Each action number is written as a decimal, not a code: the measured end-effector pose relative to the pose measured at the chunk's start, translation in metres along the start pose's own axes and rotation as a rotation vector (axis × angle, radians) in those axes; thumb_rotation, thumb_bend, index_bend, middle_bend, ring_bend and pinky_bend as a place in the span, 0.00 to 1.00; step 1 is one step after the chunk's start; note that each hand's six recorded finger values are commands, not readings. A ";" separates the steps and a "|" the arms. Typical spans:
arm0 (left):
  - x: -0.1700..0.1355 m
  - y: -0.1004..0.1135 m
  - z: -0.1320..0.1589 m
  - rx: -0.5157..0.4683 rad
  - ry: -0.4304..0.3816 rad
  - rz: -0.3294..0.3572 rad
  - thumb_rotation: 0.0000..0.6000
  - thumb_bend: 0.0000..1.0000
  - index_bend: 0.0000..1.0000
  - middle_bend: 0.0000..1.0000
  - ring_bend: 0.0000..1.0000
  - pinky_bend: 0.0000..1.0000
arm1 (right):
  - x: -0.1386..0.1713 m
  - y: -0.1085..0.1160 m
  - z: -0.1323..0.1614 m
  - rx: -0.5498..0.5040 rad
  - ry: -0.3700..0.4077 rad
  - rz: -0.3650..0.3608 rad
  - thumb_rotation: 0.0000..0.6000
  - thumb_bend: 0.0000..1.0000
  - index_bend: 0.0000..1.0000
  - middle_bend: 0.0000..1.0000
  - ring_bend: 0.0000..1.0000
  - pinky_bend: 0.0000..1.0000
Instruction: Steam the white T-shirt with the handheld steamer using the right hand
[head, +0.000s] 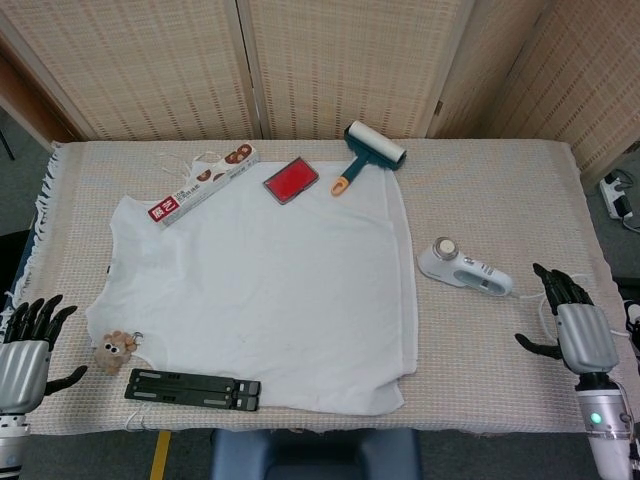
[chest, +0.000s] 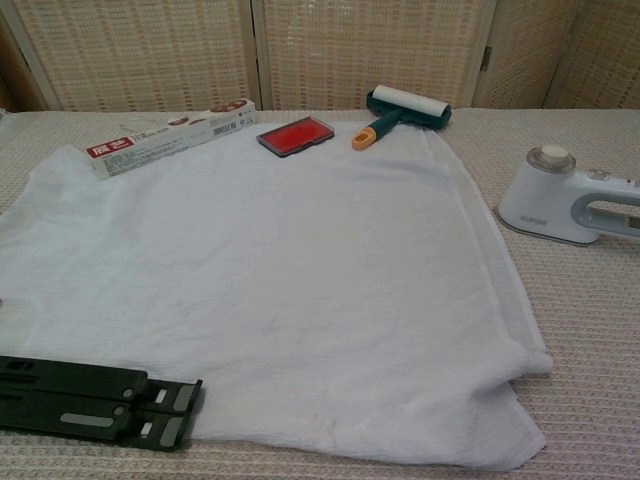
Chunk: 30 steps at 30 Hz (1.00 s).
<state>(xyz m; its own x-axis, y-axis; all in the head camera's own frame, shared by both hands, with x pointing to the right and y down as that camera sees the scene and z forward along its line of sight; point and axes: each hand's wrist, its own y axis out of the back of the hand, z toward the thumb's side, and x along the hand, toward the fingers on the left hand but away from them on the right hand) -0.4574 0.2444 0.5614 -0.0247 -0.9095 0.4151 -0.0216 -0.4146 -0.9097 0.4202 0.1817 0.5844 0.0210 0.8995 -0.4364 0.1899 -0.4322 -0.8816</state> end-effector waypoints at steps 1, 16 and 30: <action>0.000 0.000 -0.001 0.000 0.002 0.001 1.00 0.11 0.21 0.12 0.07 0.04 | -0.007 -0.002 0.001 0.002 -0.004 0.008 1.00 0.05 0.00 0.13 0.08 0.18; 0.002 -0.003 -0.002 0.008 0.007 -0.014 1.00 0.11 0.21 0.12 0.07 0.04 | -0.102 -0.054 0.014 -0.002 -0.071 0.156 1.00 0.08 0.15 0.26 0.19 0.26; 0.001 -0.001 -0.004 0.017 0.012 -0.012 1.00 0.11 0.21 0.12 0.07 0.04 | -0.132 -0.085 0.012 -0.029 -0.113 0.215 1.00 0.09 0.39 0.44 0.36 0.38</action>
<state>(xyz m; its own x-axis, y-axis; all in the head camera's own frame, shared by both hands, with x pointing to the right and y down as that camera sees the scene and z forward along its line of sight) -0.4610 0.2441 0.5632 -0.0362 -0.9038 0.4263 -0.0048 -0.4264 -0.9045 0.3896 0.0990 0.7152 -0.0457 0.7735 -0.6321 0.2209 -0.6093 -0.7616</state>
